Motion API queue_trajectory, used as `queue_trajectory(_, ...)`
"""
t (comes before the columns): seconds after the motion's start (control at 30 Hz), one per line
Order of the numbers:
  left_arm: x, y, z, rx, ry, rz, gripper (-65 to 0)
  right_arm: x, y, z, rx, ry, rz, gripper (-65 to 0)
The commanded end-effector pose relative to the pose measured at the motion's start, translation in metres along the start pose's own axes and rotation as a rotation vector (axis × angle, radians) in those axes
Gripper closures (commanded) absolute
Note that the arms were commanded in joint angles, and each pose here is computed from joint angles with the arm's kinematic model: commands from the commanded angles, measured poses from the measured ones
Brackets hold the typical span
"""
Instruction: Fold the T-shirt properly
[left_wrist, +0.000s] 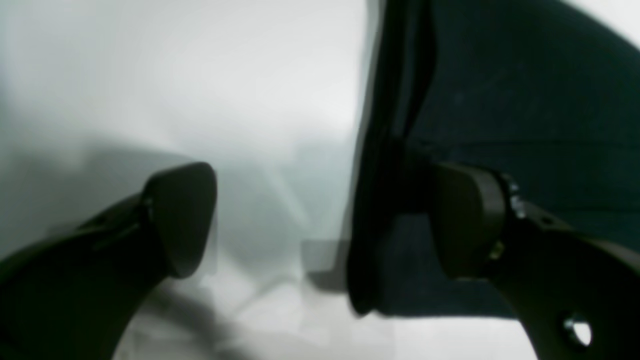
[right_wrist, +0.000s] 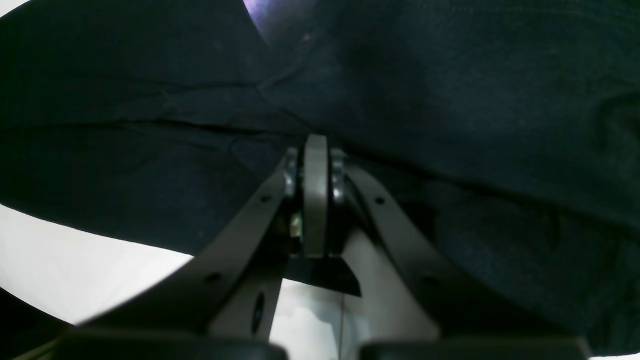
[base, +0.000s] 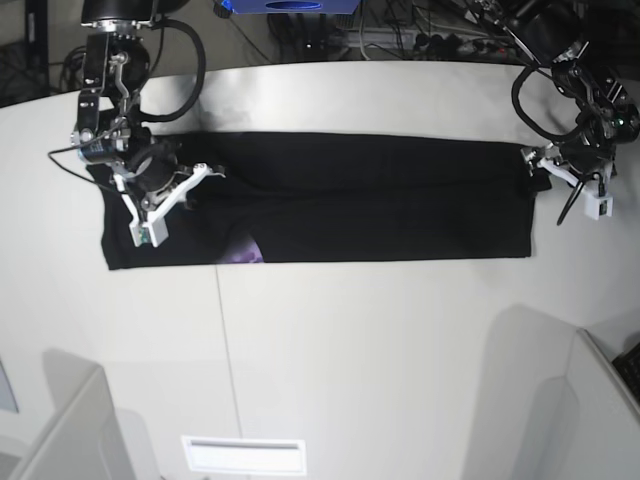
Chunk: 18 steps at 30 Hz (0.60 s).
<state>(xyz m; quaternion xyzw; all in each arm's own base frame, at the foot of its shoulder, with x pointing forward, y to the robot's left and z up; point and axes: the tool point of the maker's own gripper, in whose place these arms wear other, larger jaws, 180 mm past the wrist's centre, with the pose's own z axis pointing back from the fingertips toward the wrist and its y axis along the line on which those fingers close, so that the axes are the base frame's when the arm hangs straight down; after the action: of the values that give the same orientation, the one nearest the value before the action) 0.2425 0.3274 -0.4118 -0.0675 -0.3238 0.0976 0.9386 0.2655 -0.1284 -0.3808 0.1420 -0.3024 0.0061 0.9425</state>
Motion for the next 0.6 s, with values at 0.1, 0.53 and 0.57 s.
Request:
queue_trajectory(0.1, 0.003, -0.018, -0.013, -0.054, -0.034, -0.003, -58.7, 0.013, 0.001, 0.003, 0.004, -0.046, 0.013, 0.0)
queue_trajectory(0.53, -0.022, -0.018, -0.027, -0.082, 0.013, 0.067, 0.0, 0.013, -0.002, 0.004, -0.002, -0.048, 0.010, 0.0)
queue_trajectory(0.57, -0.022, -0.017, -0.027, -0.081, 0.013, 0.068, 0.0, 0.013, -0.002, 0.004, -0.002, -0.048, 0.010, 0.0)
